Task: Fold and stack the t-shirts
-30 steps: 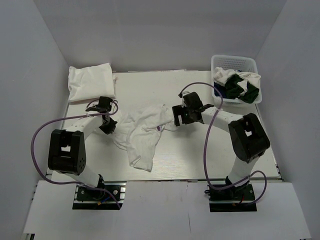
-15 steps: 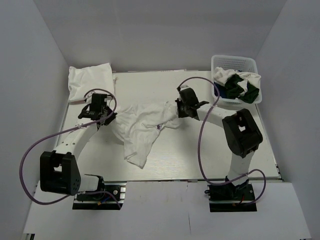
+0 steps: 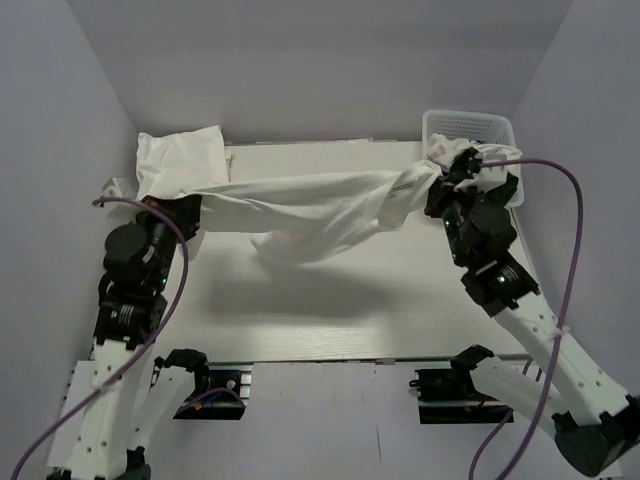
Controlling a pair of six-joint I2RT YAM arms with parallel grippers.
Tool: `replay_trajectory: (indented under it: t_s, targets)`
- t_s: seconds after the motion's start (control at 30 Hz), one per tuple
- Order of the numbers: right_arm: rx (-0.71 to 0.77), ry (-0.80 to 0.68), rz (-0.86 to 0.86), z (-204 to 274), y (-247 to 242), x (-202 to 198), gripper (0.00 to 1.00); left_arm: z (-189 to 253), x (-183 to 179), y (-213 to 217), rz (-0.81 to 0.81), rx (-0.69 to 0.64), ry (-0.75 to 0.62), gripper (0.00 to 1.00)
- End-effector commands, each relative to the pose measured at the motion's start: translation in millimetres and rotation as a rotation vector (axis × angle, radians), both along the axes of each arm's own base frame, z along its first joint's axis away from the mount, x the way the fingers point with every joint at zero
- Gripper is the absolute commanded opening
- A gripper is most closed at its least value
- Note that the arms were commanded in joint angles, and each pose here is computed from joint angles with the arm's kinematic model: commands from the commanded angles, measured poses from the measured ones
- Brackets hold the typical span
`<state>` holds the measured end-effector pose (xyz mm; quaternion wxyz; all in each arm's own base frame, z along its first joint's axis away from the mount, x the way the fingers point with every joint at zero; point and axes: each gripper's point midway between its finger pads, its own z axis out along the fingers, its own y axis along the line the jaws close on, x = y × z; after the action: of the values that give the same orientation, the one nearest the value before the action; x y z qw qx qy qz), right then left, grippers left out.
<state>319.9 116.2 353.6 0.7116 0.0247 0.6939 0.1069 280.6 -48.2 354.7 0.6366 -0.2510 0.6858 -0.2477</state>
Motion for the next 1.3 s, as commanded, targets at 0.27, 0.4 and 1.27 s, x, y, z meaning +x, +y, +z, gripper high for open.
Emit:
replay_trajectory:
  t_s: [0.27,0.4,1.27]
  targets:
    - [0.032,-0.116,-0.176,35,-47,-19,0.0,68,-19,14,0.04,0.042,-0.213,0.0]
    - [-0.039,0.018,-0.283,-2,-48,17,0.0,25,28,16,0.084,0.059,-0.052,0.0]
    - [-0.237,0.727,0.42,-228,113,34,0.9,-222,48,20,0.173,0.12,0.813,1.0]
